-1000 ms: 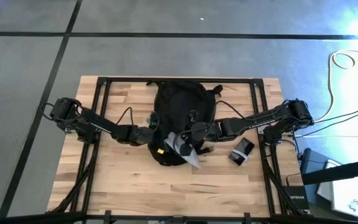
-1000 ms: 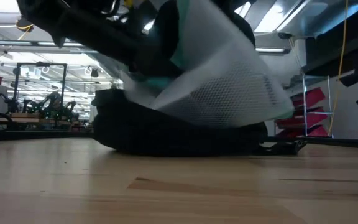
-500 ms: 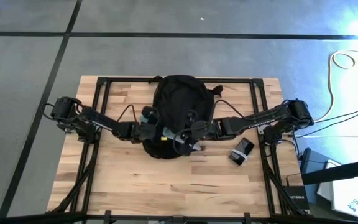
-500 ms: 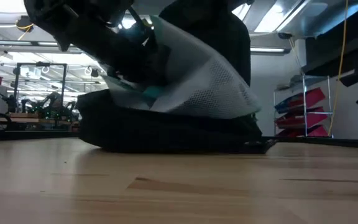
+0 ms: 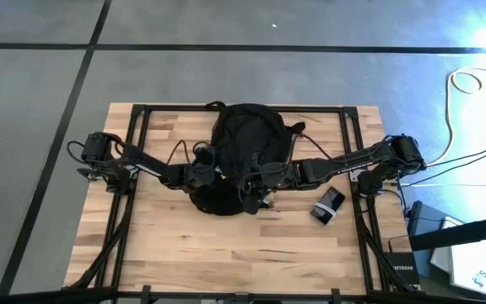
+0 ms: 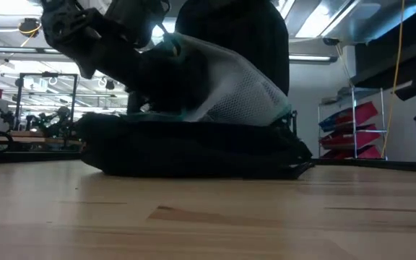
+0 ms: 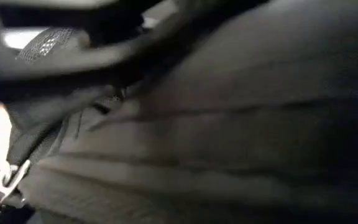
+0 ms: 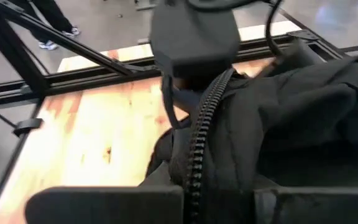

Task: Unpack backpack
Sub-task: Put the transparent zipper bag into the black backpack

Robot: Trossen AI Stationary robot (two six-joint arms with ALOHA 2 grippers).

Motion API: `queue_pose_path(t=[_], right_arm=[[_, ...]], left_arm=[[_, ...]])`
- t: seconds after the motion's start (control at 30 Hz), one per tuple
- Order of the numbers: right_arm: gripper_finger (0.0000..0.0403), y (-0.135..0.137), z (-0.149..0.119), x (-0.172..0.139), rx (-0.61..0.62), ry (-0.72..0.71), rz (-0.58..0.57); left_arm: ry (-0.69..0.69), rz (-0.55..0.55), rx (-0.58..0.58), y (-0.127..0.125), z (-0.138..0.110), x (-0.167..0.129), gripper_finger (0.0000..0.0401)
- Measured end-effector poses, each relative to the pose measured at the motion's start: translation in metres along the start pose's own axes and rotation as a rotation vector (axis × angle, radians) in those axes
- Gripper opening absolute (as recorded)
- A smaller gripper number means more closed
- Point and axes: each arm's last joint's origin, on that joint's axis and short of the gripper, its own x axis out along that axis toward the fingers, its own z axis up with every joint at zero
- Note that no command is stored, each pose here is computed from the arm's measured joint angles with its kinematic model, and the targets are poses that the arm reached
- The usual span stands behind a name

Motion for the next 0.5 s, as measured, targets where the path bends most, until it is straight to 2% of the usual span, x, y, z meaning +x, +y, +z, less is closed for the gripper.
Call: queue_pose_path(t=[0.17,0.37,0.43,0.5], right_arm=[[0.0003,0.001,0.0,0.0,0.0,0.003,0.019],[0.0003,0.001,0.0,0.0,0.0,0.002,0.025],[0.0003,0.001,0.0,0.0,-0.003,0.002,0.025],[0.0003,0.001,0.0,0.0,-0.009,0.005,0.025]], left_arm=[[-0.031,-0.007,-0.057,-0.007,-0.008,0.008,0.0],[-0.133,0.101,-0.162,-0.013,-0.01,0.016,0.0],[-0.144,0.118,-0.148,-0.013,-0.01,0.016,0.0],[-0.116,0.08,-0.06,-0.015,-0.009,0.013,0.0]])
